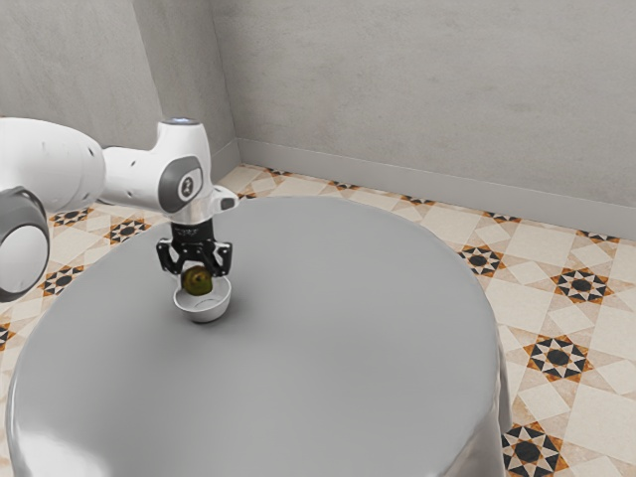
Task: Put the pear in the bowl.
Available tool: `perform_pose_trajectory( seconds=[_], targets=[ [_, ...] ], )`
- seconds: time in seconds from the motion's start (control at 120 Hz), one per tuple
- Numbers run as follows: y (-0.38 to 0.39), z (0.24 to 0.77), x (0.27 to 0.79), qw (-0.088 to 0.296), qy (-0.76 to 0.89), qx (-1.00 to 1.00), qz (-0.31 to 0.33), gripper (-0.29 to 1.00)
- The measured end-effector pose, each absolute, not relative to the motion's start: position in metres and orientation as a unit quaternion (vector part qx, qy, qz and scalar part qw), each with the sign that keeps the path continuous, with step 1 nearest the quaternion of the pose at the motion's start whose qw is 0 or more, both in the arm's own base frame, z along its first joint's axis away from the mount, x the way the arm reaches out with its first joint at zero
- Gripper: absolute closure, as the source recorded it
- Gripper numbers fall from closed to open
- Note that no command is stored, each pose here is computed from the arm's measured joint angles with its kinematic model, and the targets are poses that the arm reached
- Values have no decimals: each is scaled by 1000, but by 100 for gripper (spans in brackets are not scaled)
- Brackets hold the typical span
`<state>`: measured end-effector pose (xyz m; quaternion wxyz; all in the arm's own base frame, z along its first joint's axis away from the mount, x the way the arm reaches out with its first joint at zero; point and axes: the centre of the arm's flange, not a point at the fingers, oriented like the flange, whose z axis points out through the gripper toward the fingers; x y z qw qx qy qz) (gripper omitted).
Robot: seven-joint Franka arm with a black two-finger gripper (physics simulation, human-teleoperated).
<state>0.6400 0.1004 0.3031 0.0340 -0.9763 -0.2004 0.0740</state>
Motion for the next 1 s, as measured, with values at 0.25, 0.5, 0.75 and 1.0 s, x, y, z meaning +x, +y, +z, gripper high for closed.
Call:
perform_pose_trajectory(
  seconds=[0.25,0.5,0.75,1.0],
  targets=[
    [94,315,647,35,-192,-979,62,8],
    [44,411,645,36,-142,-989,1,3],
    [16,506,649,37,-97,-992,-66,1],
    [-2,568,646,37,-54,-993,-93,0]
  ],
)
